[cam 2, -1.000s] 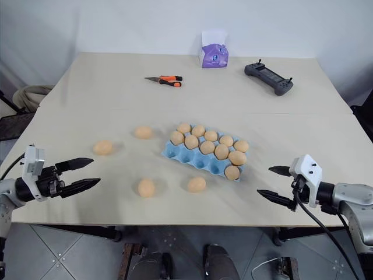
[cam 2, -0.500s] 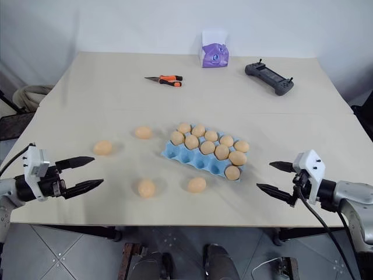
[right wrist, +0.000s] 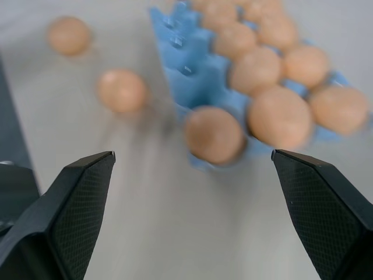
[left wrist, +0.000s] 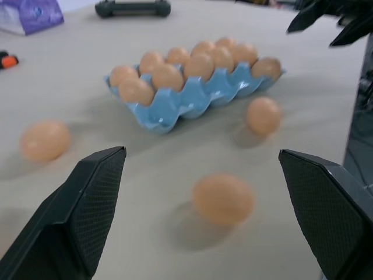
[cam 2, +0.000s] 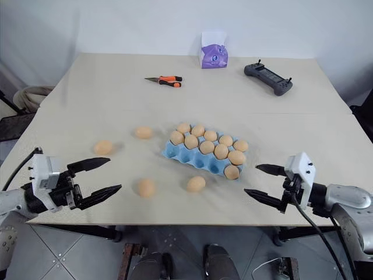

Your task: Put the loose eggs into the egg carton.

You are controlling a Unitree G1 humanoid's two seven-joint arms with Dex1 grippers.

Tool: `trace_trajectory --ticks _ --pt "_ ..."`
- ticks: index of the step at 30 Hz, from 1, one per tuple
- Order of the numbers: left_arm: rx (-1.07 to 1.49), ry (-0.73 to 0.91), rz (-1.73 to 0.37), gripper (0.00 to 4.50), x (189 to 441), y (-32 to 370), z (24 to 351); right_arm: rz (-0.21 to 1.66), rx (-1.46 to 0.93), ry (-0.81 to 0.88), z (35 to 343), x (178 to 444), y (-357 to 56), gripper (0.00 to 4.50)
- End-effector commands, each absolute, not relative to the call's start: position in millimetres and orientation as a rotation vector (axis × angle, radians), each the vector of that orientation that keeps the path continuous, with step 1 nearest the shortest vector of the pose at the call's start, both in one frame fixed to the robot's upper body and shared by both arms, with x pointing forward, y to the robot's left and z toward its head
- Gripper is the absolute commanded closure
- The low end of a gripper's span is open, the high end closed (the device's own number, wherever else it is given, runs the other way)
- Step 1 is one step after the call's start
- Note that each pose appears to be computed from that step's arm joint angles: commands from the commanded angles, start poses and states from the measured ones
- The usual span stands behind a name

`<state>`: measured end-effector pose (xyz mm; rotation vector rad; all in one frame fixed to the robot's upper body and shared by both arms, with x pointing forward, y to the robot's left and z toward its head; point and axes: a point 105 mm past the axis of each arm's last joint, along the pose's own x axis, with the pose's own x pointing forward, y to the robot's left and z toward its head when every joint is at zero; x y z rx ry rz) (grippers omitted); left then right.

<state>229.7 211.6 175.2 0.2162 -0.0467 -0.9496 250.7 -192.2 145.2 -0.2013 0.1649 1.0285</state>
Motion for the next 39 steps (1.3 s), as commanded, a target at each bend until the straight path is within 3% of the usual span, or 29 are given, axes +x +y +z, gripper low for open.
trace_trajectory --ticks 1,7,17,29,39 --pt "0.219 -0.139 -0.956 0.03 219 216 190 1.083 -0.198 0.126 150 245 -164 0.0" --pt "0.18 -0.162 -0.973 0.03 212 226 190 1.158 -0.124 0.214 140 238 -125 0.0" --pt "0.132 -0.108 -1.122 0.03 201 241 182 1.17 -0.084 0.26 122 243 -113 0.0" --pt "0.126 -0.129 -1.224 0.03 218 230 183 1.091 -0.1 0.271 95 269 -116 0.0" --pt "0.124 -0.142 -1.234 0.03 228 227 180 1.085 -0.155 0.222 103 284 -93 0.0"
